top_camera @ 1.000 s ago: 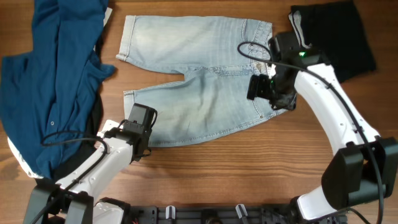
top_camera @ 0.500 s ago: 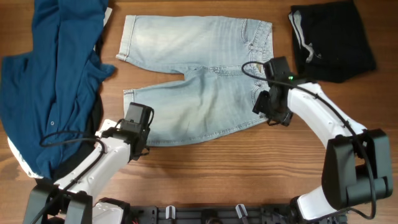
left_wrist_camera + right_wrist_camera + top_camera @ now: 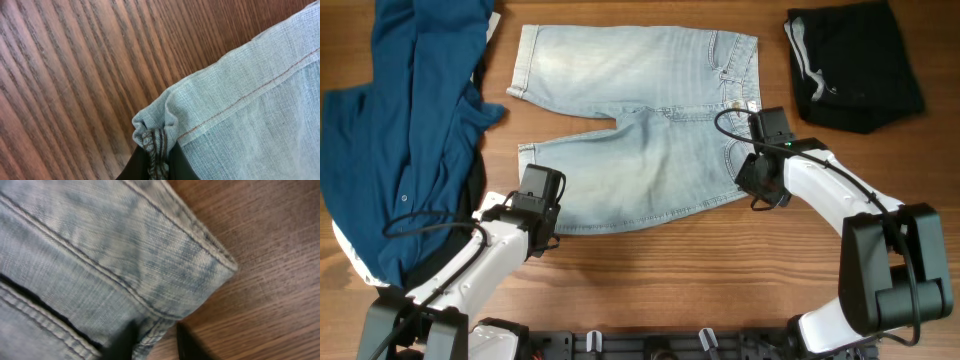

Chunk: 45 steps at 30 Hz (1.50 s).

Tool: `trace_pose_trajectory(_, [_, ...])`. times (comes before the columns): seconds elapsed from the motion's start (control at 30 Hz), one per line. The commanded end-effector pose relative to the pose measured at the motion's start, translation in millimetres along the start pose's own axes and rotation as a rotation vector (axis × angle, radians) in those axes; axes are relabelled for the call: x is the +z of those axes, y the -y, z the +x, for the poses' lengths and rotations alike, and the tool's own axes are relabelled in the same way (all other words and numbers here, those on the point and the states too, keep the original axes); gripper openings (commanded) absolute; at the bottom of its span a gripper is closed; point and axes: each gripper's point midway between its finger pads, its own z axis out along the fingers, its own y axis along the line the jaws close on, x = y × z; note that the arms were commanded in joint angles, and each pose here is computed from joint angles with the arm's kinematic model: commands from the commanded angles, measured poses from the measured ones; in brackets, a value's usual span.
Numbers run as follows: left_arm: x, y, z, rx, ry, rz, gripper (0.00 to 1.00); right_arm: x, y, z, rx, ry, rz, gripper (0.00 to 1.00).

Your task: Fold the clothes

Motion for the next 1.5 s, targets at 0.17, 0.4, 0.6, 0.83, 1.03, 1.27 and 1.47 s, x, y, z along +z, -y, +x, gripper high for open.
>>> trace_pose_trajectory(0.17, [-27,36,-16,0.27,0.036,0.108,0.04,5,7,12,0.026,-0.073,-0.01,0.04])
trace_pose_trajectory(0.4, [-106,59,-59,0.291,0.141,0.165,0.04,-57,12,-5,-0.013,-0.042,-0.124,0.04])
trace_pose_trajectory(0.6, [-184,57,-82,0.256,0.21,0.254,0.04,-146,39,-10,-0.001,0.09,-0.192,0.04])
trace_pose_trajectory(0.83, [-226,27,-85,0.239,0.225,0.308,0.04,-187,57,23,0.027,0.12,-0.24,0.06])
trace_pose_trajectory(1.03, [-238,40,-94,0.203,0.278,0.386,0.04,-179,54,16,0.044,0.123,-0.236,0.08])
trace_pose_trajectory(1.27, [-221,115,-109,0.289,0.368,0.455,0.04,-143,47,-9,0.072,0.087,-0.181,0.06])
trace_pose_trajectory(1.47, [-162,186,-107,0.291,0.37,0.474,0.04,-109,53,-32,0.128,0.048,-0.141,0.04])
